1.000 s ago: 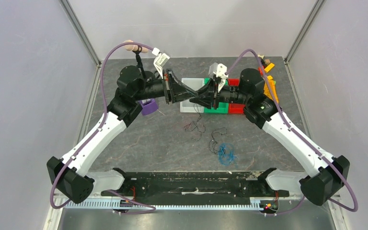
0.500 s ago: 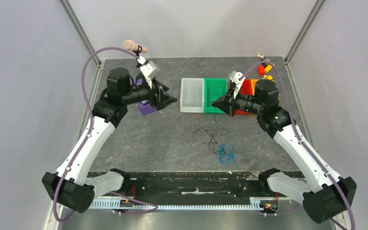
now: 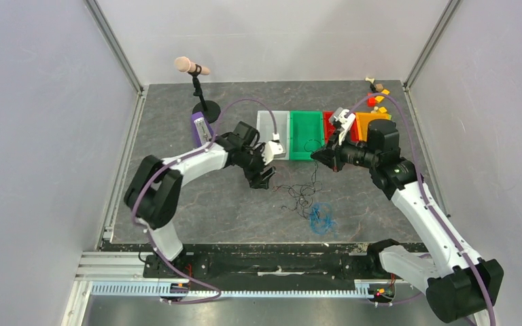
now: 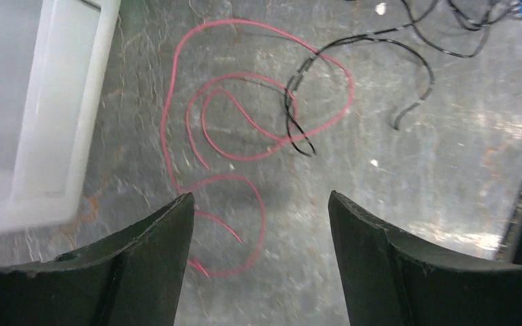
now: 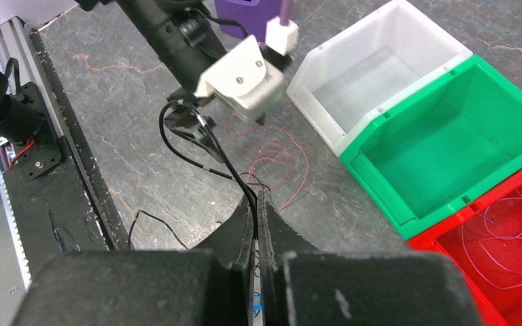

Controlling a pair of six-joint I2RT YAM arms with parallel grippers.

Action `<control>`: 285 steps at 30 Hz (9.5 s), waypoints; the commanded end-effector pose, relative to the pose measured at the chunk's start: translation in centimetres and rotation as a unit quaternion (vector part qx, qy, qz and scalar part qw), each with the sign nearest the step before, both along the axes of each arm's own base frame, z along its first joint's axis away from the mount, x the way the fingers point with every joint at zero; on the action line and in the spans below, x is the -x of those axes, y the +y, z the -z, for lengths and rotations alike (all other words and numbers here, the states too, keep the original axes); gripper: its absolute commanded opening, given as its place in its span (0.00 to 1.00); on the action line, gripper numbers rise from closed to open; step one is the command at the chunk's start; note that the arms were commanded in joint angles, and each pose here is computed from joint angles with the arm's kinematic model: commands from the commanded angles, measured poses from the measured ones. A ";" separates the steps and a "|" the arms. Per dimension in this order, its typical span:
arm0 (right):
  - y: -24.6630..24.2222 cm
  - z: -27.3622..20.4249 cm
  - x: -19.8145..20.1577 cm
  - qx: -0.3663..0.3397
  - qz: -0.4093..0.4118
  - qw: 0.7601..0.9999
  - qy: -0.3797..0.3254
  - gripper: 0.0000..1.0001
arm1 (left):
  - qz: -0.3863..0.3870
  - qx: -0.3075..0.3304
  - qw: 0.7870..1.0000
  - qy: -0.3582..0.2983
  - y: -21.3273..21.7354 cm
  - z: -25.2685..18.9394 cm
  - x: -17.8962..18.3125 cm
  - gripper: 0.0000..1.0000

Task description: Untangle the cables

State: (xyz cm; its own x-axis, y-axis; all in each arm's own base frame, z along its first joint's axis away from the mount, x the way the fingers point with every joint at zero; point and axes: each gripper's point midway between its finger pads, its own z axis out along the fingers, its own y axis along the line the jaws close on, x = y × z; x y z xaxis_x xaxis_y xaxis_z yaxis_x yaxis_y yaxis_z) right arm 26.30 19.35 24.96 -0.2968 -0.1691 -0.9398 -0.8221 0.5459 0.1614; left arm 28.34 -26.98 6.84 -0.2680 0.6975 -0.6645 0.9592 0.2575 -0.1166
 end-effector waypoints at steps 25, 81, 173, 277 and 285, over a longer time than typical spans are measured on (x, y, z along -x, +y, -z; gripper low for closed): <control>-12.9 -27.1 -7.8 -0.057 0.239 0.928 -0.281 0.00 | 0.076 -0.211 0.971 -0.084 14.1 4.5 2.4 0.02; -3.6 -7.0 -24.3 -0.077 0.194 0.970 -0.124 0.00 | -0.053 -0.113 0.991 -0.057 15.1 2.6 2.5 0.02; -0.7 16.8 -19.5 0.325 -0.040 0.945 -0.007 0.16 | 0.063 -0.019 0.996 -0.064 10.7 -1.0 4.7 0.78; -10.3 12.1 -0.8 0.247 -0.031 0.957 0.148 0.82 | -0.255 0.161 0.946 -0.115 -2.1 -16.6 -16.3 0.74; -5.3 17.4 4.2 0.293 -0.155 0.928 0.172 0.81 | -0.255 0.210 0.944 0.017 1.9 -18.7 -6.3 0.78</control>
